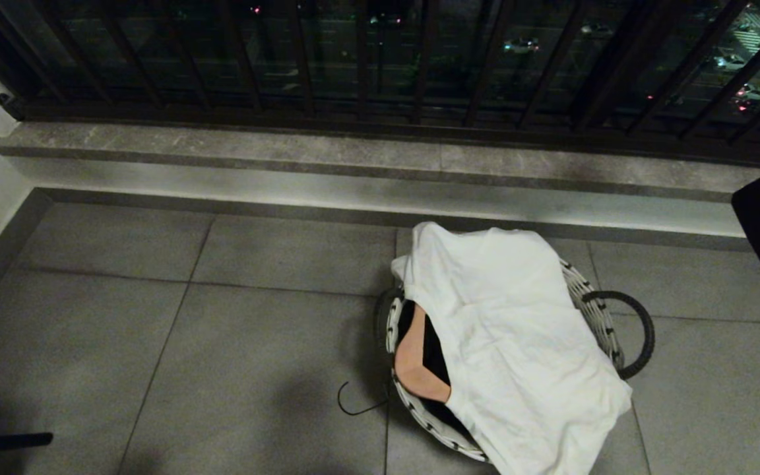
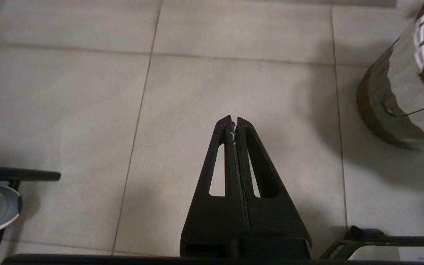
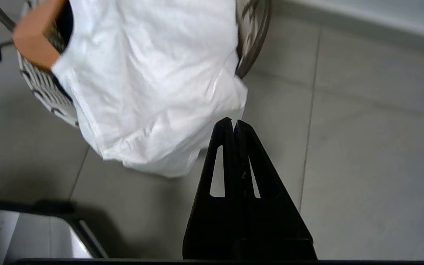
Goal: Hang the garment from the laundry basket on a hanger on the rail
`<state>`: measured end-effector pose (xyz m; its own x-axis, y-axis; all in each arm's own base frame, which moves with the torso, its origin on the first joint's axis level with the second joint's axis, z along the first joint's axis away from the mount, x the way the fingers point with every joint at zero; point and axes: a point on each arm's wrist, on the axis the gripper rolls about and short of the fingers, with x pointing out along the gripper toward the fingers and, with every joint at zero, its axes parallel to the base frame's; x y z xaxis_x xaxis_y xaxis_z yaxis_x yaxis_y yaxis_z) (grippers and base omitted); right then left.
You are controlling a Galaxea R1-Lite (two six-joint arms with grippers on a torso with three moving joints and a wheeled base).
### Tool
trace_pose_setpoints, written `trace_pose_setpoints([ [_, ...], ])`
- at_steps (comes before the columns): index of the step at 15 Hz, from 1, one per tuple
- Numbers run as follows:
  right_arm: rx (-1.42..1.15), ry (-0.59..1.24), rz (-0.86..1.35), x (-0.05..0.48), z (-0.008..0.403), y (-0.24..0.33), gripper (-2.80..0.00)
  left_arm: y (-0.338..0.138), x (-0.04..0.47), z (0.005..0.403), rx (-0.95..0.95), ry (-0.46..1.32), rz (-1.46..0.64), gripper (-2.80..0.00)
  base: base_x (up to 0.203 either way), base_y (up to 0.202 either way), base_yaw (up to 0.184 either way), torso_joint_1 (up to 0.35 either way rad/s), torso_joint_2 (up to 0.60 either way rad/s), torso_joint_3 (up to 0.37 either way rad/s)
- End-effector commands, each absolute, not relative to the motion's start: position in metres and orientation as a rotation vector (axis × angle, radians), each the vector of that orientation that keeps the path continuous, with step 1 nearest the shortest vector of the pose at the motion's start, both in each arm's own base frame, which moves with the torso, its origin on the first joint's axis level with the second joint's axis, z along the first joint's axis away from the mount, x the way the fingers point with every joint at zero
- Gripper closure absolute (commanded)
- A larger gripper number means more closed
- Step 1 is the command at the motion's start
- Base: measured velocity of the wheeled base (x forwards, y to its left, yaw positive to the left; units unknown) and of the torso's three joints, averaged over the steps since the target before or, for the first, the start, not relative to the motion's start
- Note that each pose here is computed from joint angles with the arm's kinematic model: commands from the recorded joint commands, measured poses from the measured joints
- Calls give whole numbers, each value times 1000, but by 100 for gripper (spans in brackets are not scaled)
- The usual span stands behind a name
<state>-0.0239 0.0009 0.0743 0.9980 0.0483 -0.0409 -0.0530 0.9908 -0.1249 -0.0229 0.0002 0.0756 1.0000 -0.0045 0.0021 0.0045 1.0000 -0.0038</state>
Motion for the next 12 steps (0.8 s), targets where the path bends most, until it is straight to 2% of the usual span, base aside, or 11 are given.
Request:
trace_pose_setpoints([
  [1, -120, 45, 52, -24, 75, 1, 0, 0, -23, 76, -5, -2, -5, 0, 0, 0, 0, 1, 2, -202],
  [3, -118, 48, 55, -24, 81, 1, 0, 0, -23, 76, -5, -2, -5, 0, 0, 0, 0, 2, 2, -196],
  [5, -106, 39, 85, -25, 118, 2, 0, 0, -23, 76, -5, -2, -5, 0, 0, 0, 0, 6, 2, -193],
  [7, -99, 145, 169, -6, 160, 3, 0, 0, -23, 76, -5, -2, -5, 0, 0, 0, 0, 4, 0, -75],
  [9, -92, 337, 304, 45, 195, 7, 0, 0, -23, 76, -5, -2, -6, 0, 0, 0, 0, -1, 1, -18],
  [12, -102, 604, 515, 140, 208, 28, 0, 0, -23, 76, -5, -2, -5, 0, 0, 0, 0, 0, 0, 0],
])
